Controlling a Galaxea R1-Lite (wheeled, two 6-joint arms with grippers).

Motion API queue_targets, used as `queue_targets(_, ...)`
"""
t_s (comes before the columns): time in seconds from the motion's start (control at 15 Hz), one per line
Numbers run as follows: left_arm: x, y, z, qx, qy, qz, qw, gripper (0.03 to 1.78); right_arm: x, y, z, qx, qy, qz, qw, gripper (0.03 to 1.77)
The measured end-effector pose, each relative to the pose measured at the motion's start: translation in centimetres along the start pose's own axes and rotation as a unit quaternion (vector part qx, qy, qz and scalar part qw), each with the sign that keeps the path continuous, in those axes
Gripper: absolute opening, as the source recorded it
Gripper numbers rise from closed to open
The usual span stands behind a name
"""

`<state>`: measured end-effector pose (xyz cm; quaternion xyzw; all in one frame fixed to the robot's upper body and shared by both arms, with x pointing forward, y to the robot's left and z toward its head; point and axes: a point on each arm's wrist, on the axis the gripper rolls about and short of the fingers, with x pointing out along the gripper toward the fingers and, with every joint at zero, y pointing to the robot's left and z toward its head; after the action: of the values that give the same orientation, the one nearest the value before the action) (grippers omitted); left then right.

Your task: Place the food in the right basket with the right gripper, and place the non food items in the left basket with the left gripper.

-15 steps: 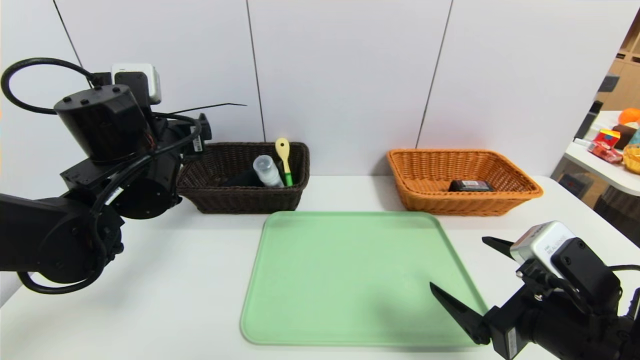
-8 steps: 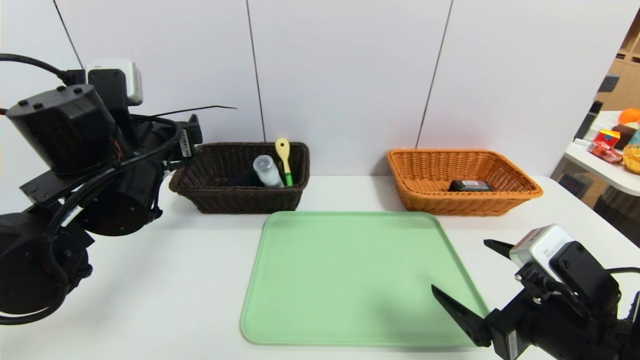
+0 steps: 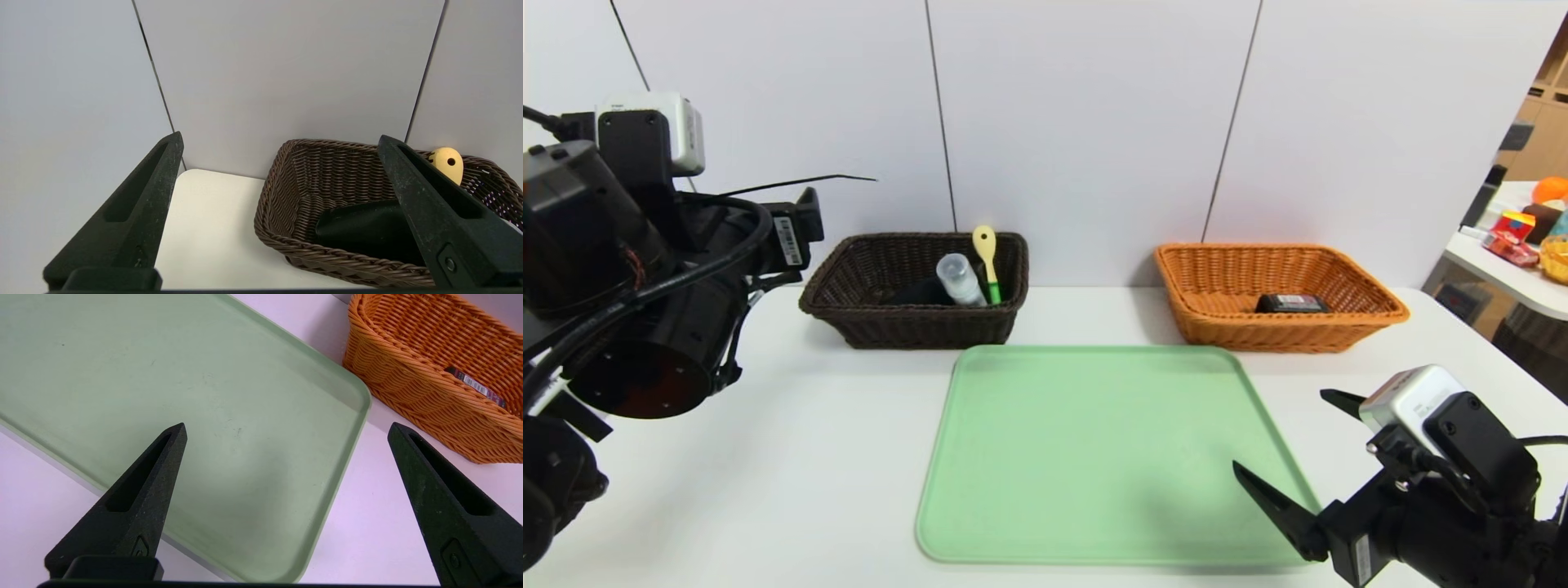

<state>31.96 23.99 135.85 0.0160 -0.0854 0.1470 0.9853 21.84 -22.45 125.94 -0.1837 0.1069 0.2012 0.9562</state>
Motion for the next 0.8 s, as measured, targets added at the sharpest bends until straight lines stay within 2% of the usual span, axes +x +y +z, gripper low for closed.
queue_targets(0.8,-3.1,2.5,-0.3,0.006,0.009,0.018,0.9998,1.69,-1.0,-0.9,-0.6,0.004,0.003,-0.038,0.9993,1.70)
